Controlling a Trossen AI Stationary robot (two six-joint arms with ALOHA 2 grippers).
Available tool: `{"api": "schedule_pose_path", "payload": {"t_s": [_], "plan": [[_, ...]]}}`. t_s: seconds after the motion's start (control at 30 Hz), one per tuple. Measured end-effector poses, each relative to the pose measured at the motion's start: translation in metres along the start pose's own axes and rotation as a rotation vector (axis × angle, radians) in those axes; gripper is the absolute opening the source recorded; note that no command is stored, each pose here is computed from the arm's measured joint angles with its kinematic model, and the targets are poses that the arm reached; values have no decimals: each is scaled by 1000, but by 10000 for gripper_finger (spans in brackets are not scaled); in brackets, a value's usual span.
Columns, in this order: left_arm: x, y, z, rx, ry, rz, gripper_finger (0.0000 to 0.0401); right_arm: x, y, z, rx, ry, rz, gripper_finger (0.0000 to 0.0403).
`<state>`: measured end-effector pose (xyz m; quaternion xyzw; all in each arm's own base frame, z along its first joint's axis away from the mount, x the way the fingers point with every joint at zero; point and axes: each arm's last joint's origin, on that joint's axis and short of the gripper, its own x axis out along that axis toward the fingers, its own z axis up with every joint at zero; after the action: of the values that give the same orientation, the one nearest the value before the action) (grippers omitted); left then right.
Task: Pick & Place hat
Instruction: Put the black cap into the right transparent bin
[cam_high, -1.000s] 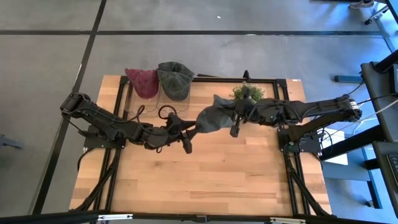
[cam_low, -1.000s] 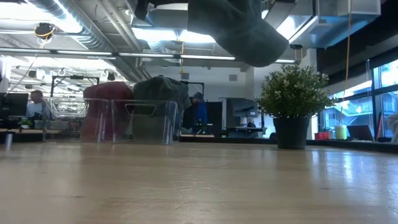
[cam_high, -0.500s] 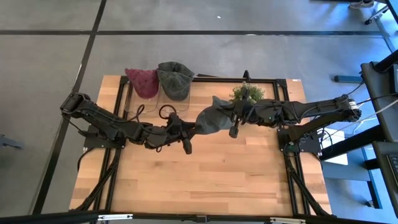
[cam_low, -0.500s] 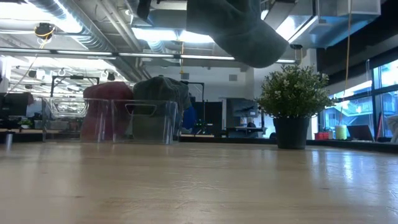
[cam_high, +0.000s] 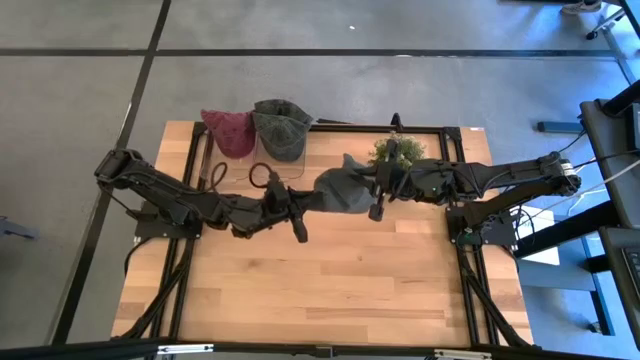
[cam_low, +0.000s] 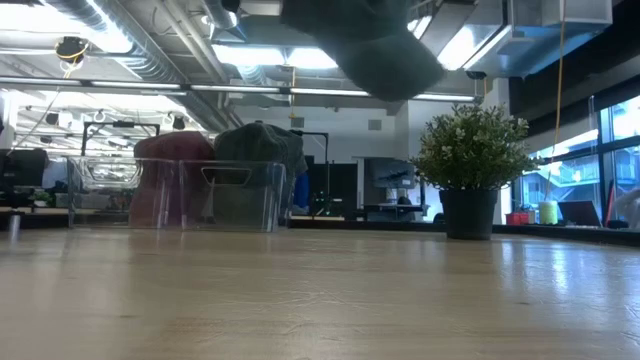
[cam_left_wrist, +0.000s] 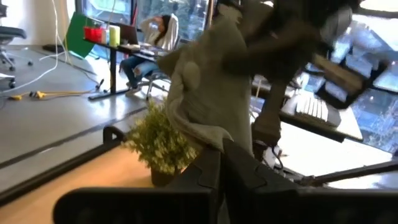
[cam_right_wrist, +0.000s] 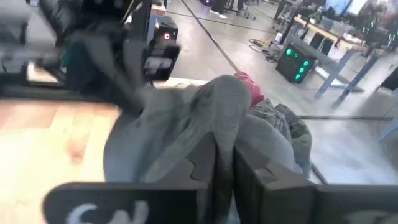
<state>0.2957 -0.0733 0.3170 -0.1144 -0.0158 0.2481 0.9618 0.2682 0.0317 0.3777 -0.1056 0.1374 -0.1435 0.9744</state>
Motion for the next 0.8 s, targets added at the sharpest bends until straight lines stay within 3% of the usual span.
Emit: {"api": "schedule_pose_path", "payload": {"t_s": [0.13, 0.3, 0.47, 0.57, 0.8], "plan": [[-4, 13, 15, 10, 6, -15, 4, 0, 0, 0, -81, -1, 4, 80], [-12, 42, 39, 35, 53, -56, 3, 0, -1, 0, -86, -2, -8, 145], [-16, 83, 56, 71, 144, -79, 3, 1, -11, -1, -81, 31, -190, 203], [-18, 110, 64, 107, 196, -91, 3, 2, -18, -2, -74, 51, -289, 223], [-15, 162, 95, 212, 249, -182, 3, 10, -37, -6, 28, 66, -374, 233]]}}
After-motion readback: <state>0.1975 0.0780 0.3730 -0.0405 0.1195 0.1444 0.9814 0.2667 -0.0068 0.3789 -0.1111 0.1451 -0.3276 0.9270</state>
